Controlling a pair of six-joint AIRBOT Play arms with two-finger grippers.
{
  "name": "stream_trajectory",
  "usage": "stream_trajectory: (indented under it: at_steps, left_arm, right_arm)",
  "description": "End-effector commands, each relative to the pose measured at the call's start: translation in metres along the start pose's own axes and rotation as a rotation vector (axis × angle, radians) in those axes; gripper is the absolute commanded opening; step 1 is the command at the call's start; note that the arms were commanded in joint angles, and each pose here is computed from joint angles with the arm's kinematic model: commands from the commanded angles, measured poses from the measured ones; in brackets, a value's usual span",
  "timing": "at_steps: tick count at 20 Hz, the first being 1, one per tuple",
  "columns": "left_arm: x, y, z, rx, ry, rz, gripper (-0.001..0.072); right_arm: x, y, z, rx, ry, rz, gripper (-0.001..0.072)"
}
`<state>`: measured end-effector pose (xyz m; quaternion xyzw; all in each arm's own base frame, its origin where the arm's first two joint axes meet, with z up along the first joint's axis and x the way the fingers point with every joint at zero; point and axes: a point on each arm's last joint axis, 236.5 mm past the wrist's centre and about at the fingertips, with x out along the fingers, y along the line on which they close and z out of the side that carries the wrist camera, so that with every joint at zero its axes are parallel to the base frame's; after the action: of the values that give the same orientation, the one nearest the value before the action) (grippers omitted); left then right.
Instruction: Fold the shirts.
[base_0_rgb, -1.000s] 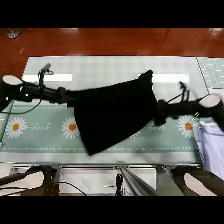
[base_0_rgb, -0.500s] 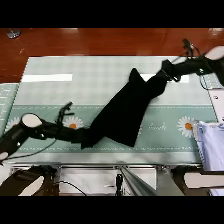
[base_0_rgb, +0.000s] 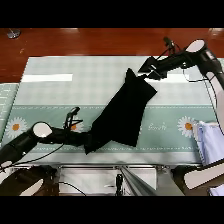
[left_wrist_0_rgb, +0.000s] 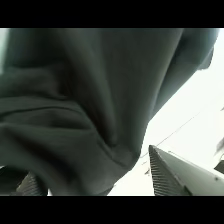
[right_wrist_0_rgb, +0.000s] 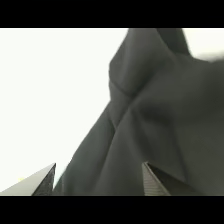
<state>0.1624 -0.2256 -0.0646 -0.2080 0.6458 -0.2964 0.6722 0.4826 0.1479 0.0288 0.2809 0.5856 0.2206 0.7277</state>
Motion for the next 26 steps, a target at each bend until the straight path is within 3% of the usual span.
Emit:
stream_trajectory:
  at_steps: [1, 4, 7, 9, 14, 17, 25, 26]
  left_arm:
    - [-0.046, 0.039, 0.006, 0.029, 0.072, 0.144, 0.0705]
    - [-0.121, 0.094, 0.048, -0.088, -0.101, 0.292, 0.0704]
    - [-0.144, 0.106, 0.062, -0.289, -0.233, 0.159, 0.0703]
    - [-0.129, 0.087, 0.056, -0.224, -0.2, 0.042, 0.0703]
    - [-0.065, 0.069, 0.001, -0.154, 0.083, -0.018, 0.0703]
    - [-0.035, 0.058, -0.004, 0.008, 0.155, -0.003, 0.0704]
    - [0.007, 0.004, -0.02, 0.14, 0.345, -0.172, 0.0699]
    - [0.009, 0.002, -0.025, 0.159, 0.371, -0.183, 0.0553]
  right_arm:
    - [-0.061, -0.036, -0.03, -0.03, 0.112, -0.092, 0.0625]
    - [-0.148, -0.098, -0.046, 0.024, 0.009, -0.344, 0.0625]
    - [-0.166, -0.133, -0.089, 0.183, -0.128, -0.364, 0.0623]
    - [-0.132, -0.141, -0.147, 0.262, -0.095, -0.326, 0.0623]
    - [-0.049, -0.101, -0.261, 0.211, 0.02, -0.145, 0.0623]
    - [-0.03, -0.082, -0.283, 0.2, 0.05, -0.088, 0.0622]
    - [-0.015, -0.07, -0.294, 0.171, 0.094, -0.119, 0.0623]
    - [-0.014, -0.074, -0.299, 0.171, 0.11, -0.151, 0.0623]
